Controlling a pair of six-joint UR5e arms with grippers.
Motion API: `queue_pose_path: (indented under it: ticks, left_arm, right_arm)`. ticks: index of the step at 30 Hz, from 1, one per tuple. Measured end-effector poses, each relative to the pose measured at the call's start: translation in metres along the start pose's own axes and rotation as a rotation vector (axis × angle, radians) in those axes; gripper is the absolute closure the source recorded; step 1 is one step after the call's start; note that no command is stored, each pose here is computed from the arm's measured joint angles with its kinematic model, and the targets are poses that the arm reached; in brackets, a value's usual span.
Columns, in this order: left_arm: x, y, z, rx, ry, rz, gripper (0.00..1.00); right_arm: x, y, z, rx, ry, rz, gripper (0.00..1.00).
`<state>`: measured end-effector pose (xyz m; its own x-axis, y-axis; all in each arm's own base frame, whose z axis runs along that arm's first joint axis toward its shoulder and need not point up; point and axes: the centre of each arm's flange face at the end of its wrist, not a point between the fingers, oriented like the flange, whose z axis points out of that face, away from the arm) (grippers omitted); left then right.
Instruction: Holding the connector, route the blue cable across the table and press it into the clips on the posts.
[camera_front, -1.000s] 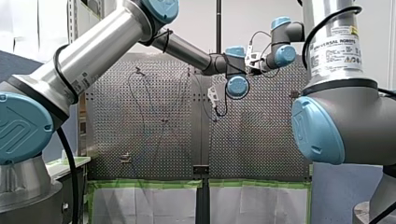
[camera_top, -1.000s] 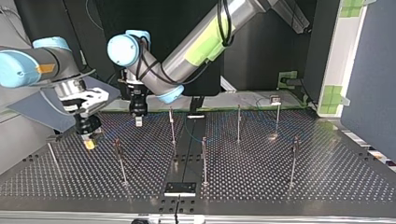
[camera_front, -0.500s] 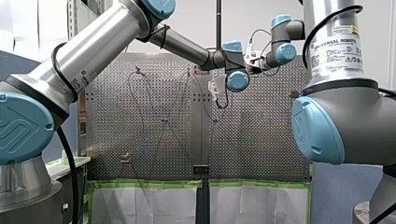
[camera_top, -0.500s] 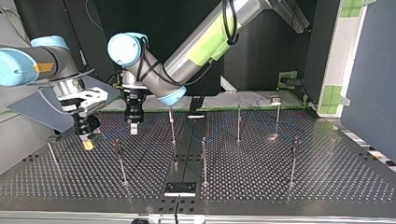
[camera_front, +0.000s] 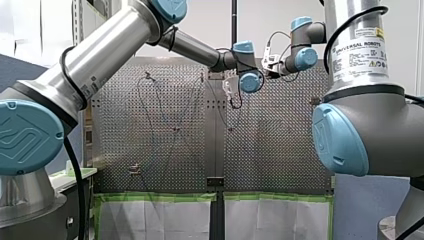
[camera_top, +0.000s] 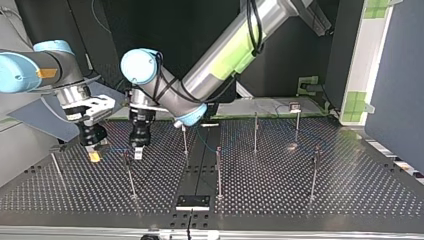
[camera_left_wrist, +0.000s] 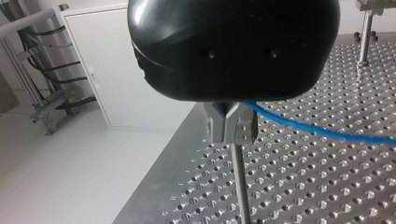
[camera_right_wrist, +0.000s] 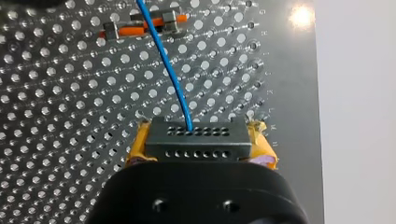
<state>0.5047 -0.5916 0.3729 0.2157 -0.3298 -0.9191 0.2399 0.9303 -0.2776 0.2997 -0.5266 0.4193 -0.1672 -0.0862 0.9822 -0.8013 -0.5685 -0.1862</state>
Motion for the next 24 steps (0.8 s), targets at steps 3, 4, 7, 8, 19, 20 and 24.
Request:
queue_pose_path:
  ticks: [3, 4, 7, 8, 19, 20, 24]
  left_arm:
    - [0.001, 0.010, 0.007, 0.005, 0.009, 0.006, 1.00]
    - [0.001, 0.013, 0.010, 0.006, 0.013, 0.007, 1.00]
    - [0.003, 0.021, 0.016, 0.011, 0.020, 0.009, 1.00]
    - [0.003, 0.023, 0.017, 0.012, 0.019, 0.008, 1.00]
    - [0.009, 0.039, 0.035, 0.055, 0.009, 0.011, 1.00]
    - [0.011, 0.040, 0.037, 0.060, 0.010, 0.012, 1.00]
    - [0.023, 0.048, 0.041, 0.067, 0.021, 0.021, 1.00]
  right_arm:
    - [0.000, 0.001, 0.001, 0.001, 0.002, 0.004, 1.00]
    - [-0.001, 0.002, 0.001, 0.001, 0.002, 0.006, 1.00]
    - [-0.001, 0.004, 0.001, -0.002, 0.003, 0.012, 1.00]
    - [-0.001, 0.004, 0.001, -0.003, 0.003, 0.014, 1.00]
    - [-0.008, 0.017, 0.010, -0.013, 0.005, 0.030, 1.00]
    - [-0.009, 0.019, 0.011, -0.014, 0.004, 0.031, 1.00]
    - [-0.009, 0.023, 0.015, -0.017, 0.007, 0.036, 1.00]
